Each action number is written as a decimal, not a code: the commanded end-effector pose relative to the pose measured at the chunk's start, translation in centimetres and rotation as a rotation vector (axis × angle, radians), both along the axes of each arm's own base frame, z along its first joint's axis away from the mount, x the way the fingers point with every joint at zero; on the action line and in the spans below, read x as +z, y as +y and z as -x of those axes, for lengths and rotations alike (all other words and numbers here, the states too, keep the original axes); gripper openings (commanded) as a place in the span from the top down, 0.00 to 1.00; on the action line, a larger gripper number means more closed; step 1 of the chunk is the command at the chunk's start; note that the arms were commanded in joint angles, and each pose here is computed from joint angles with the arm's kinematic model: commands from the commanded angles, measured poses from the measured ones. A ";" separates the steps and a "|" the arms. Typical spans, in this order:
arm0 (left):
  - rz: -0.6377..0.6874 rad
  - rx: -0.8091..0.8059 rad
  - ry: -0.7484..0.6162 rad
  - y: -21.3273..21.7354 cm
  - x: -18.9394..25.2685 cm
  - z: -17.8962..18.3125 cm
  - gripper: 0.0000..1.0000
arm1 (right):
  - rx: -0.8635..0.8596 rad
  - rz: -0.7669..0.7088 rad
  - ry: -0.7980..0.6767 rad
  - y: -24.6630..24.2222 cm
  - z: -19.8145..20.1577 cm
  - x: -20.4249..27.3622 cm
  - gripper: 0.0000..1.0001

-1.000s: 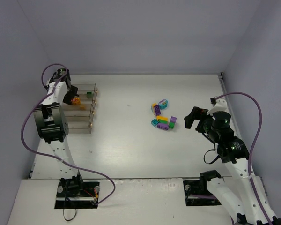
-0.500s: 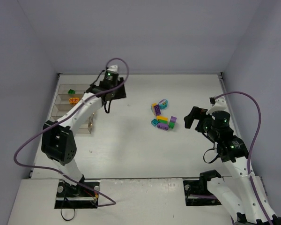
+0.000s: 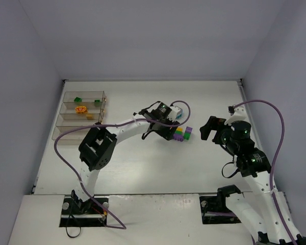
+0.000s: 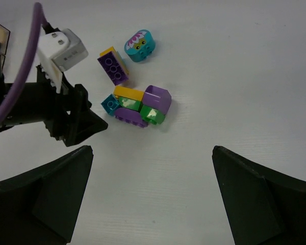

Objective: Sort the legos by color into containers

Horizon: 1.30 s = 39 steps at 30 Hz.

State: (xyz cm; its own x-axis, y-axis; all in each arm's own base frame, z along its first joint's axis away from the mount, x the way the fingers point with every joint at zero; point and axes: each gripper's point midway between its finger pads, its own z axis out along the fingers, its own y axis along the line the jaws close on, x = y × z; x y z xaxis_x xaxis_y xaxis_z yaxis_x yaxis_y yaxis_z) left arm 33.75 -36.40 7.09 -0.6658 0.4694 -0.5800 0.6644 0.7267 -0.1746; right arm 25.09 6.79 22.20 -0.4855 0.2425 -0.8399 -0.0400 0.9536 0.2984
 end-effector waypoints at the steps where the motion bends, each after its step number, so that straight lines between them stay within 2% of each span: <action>1: 0.055 -0.062 -0.092 -1.5 3.6 -2.1 0.42 | -0.002 -0.037 -0.095 0.2 -0.9 2.7 0.00; 9: -0.011 -0.040 -0.101 -1.7 0.9 -3.3 0.42 | -0.006 -0.036 -0.097 0.2 -0.9 2.8 0.00; 18: -0.021 -0.059 -0.120 -2.6 -0.1 -4.5 0.42 | -0.004 -0.035 -0.102 0.1 -0.7 3.1 0.00; 21: -0.020 -0.058 -0.119 -2.9 -0.6 -4.7 0.47 | -0.002 -0.036 -0.103 0.2 -0.8 3.2 0.00; 22: -0.017 -0.058 -0.123 -3.0 -0.7 -4.9 0.49 | -0.003 -0.037 -0.103 0.2 -0.8 3.2 0.00; 24: -0.017 -0.050 -0.110 -3.0 -1.0 -4.8 0.60 | -0.001 -0.038 -0.103 0.2 -0.7 3.2 0.00; 25: -0.017 -0.045 -0.103 -2.9 -0.9 -4.7 0.66 | 0.001 -0.039 -0.103 0.3 -0.7 3.2 0.00; 26: -0.023 -0.040 -0.095 -2.5 -1.1 -4.5 0.77 | 0.001 -0.040 -0.102 0.2 -0.7 3.2 0.00; 29: -0.005 0.014 -0.134 -1.6 1.0 -4.6 0.89 | -0.001 -0.039 -0.111 0.2 -0.6 3.4 0.00; 30: -0.017 0.045 -0.127 -0.4 0.6 -4.0 0.93 | -0.002 -0.041 -0.110 0.2 -0.5 3.4 0.00; 31: 0.015 0.085 -0.195 0.2 3.6 -4.6 0.94 | -0.001 -0.043 -0.113 0.2 -0.5 3.5 0.00; 33: 0.011 0.164 -0.208 2.9 4.7 -4.7 0.94 | 0.003 -0.049 -0.115 0.3 -0.5 3.6 0.00; 34: 0.023 0.222 -0.260 4.8 7.6 -5.1 0.94 | 0.003 -0.052 -0.114 0.4 -0.5 3.7 0.00; 35: 0.018 0.291 -0.273 7.3 8.4 -6.0 0.94 | 0.003 -0.053 -0.111 0.4 -0.6 3.6 0.00; 38: 0.032 0.428 -0.294 13.4 10.4 -6.0 0.94 | 0.010 -0.065 -0.097 0.7 -0.8 3.4 0.00; 39: 0.022 0.506 -0.307 16.7 10.7 -6.9 0.94 | 0.015 -0.067 -0.093 0.8 -0.9 3.4 0.00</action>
